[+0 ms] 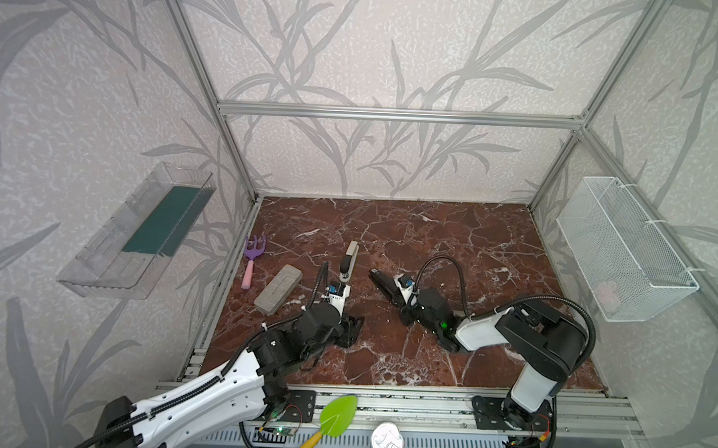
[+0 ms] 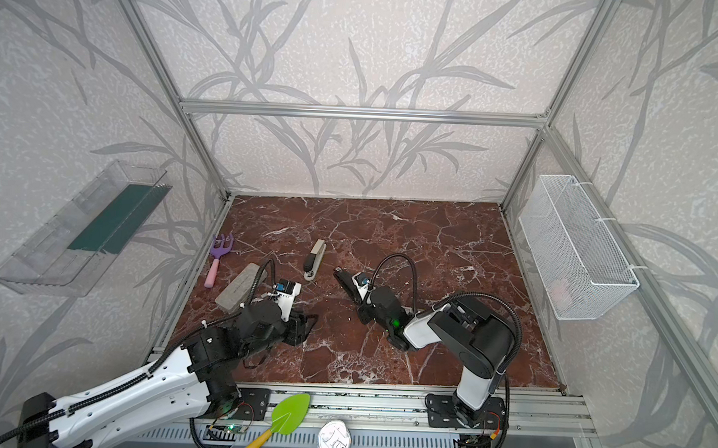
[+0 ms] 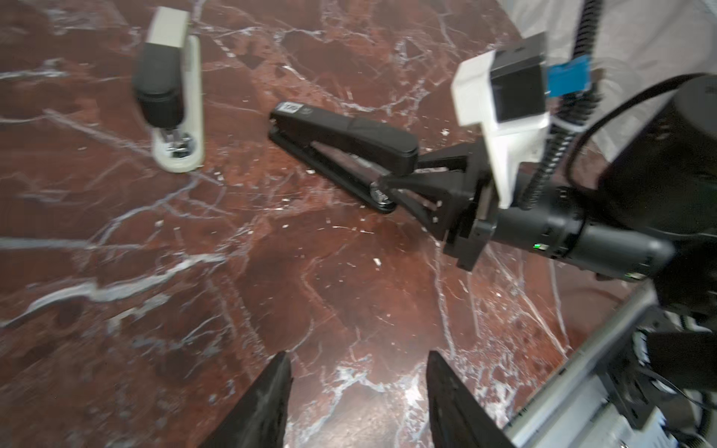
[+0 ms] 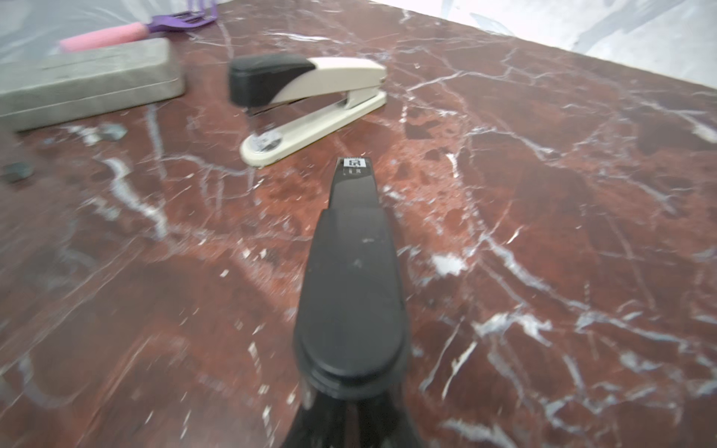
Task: Load the staples into the stapler
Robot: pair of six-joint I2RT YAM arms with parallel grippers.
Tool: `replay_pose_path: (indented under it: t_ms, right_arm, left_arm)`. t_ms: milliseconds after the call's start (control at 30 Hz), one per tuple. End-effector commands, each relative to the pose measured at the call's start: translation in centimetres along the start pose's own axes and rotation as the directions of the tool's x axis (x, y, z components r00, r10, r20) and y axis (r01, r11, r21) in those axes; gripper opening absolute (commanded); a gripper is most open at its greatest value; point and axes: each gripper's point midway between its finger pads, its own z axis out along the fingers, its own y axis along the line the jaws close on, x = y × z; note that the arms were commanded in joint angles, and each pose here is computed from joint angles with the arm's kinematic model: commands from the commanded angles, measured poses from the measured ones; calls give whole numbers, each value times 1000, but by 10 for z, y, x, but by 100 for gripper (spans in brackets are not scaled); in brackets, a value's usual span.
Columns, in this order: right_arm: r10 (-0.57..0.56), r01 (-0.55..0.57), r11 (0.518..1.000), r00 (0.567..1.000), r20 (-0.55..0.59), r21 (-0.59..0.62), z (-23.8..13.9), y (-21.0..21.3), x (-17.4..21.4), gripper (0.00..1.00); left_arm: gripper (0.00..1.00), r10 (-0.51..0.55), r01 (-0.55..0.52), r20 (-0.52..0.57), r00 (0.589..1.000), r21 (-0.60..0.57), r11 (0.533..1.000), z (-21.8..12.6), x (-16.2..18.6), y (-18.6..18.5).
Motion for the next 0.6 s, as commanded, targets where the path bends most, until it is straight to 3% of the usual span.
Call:
replay_pose_path:
  t_ms: [0, 167, 433, 500, 567]
  right_arm:
    - [9, -7, 994, 1000, -13, 111, 16, -12, -20, 0]
    - [33, -25, 981, 999, -38, 194, 47, -16, -33, 0]
    - [72, -55, 979, 994, -82, 197, 87, -9, -32, 2]
    - [77, -59, 979, 993, -85, 196, 88, -9, -30, 6]
    - [81, -64, 980, 993, -84, 189, 88, -9, -31, 19]
  left_arm:
    - [59, -90, 99, 66, 994, -162, 982, -12, -22, 30]
    - [59, -183, 195, 70, 981, -252, 948, -18, -35, 51]
    - [59, -231, 247, 92, 969, -243, 938, -17, -47, 58]
    - [59, -235, 251, 94, 968, -245, 936, -17, -47, 59]
    - [59, -236, 253, 95, 967, -243, 936, -16, -49, 60]
